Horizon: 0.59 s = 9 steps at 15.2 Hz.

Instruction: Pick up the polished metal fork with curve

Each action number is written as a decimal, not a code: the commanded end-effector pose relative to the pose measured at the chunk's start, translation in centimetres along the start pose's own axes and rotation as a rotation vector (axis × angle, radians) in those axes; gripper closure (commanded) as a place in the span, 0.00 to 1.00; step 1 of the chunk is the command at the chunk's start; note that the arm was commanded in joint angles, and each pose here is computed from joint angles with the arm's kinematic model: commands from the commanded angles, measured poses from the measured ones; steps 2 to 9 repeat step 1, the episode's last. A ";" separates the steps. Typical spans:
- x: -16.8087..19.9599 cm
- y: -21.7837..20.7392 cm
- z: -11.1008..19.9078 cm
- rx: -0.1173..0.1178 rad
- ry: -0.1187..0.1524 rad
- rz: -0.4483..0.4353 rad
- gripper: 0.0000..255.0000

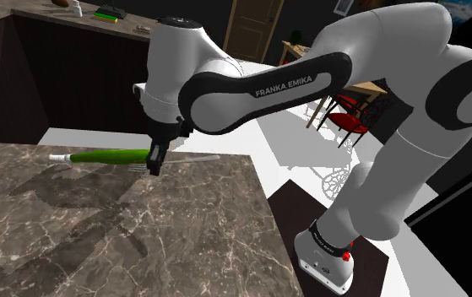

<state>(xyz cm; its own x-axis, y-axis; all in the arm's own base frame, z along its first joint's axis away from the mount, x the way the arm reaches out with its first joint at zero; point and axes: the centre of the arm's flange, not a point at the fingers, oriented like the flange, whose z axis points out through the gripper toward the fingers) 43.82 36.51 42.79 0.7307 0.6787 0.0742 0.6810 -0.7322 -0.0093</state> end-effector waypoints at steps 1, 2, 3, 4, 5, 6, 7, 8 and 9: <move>0.0 0.0 -0.3 0.000 0.000 0.000 1.00; 0.0 0.0 -0.3 0.000 0.000 0.000 1.00; 0.0 0.0 -0.3 0.000 0.000 0.000 1.00; 0.0 0.0 -0.3 0.000 0.000 0.000 1.00; 0.0 0.0 -0.3 0.000 0.000 0.000 1.00; 0.0 0.0 -0.3 0.000 0.000 0.000 1.00; 0.0 0.0 -0.3 0.000 0.000 0.000 1.00; 0.0 0.0 -0.3 0.000 0.000 0.000 1.00; 0.0 0.0 -0.3 0.000 0.000 0.000 1.00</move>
